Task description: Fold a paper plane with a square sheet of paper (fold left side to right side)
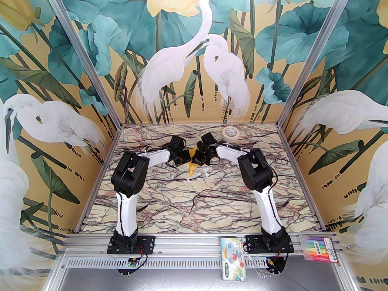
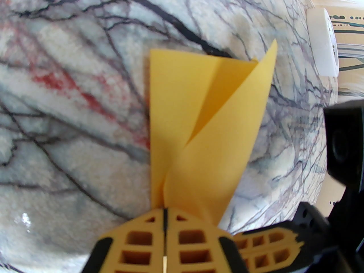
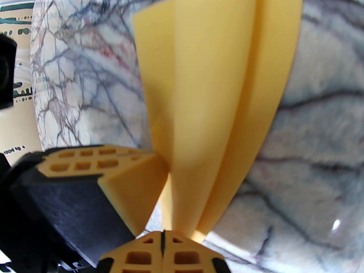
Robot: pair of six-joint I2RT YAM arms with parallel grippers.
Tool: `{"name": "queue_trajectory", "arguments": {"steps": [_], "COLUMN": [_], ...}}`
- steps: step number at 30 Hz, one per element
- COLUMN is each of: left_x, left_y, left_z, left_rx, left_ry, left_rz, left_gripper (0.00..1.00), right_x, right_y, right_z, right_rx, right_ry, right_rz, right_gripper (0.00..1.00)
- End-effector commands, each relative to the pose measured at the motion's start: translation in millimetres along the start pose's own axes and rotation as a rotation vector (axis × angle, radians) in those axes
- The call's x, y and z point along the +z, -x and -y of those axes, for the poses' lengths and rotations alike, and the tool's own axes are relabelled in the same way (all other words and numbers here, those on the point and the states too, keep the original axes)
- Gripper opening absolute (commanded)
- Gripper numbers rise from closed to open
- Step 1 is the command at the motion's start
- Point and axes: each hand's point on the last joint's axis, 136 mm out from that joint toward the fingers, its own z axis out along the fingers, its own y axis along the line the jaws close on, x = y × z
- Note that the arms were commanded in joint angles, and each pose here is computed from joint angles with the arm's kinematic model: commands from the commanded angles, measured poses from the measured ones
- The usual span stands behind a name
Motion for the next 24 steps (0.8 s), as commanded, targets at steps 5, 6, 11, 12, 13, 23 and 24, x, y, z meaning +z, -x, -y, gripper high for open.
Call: {"name": "queue_trajectory", "arguments": {"steps": [5,6,11,12,13,23,24], "left_x": [22.7,22.6,24.6,25.1,25.2,26.6,27.3], "left_y": [-21.4,-21.4,-22.9,-23.6,-23.6,-26.2,-26.7], "left_z": [-29.7,-29.7,-31.4,-31.9,-31.4,-30.9,-31.1], "left_rx": [-0.01,-0.01,-0.013,-0.011,-0.01,-0.008,-0.007], "left_ry": [0.1,0.1,0.103,0.105,0.104,0.102,0.101], "left_rz": [-0.058,-0.058,-0.063,-0.065,-0.065,-0.072,-0.073], "left_gripper": [0.06,0.06,0.05,0.05,0.05,0.04,0.04], "right_x": [8.9,9.4,13.1,14.0,14.4,11.0,7.6], "right_y": [-6.9,-8.5,-15.1,-16.7,-18.1,-13.9,-11.5], "right_z": [13.0,17.9,32.0,34.2,36.1,25.0,19.3], "right_rx": [0.036,0.044,0.066,0.07,0.073,0.036,0.023], "right_ry": [-0.06,-0.075,-0.111,-0.115,-0.116,-0.074,-0.061], "right_rz": [-0.007,-0.013,-0.025,-0.026,-0.027,-0.022,-0.015], "right_gripper": [0.0,0.0,0.0,0.0,0.0,0.0,0.0]}}
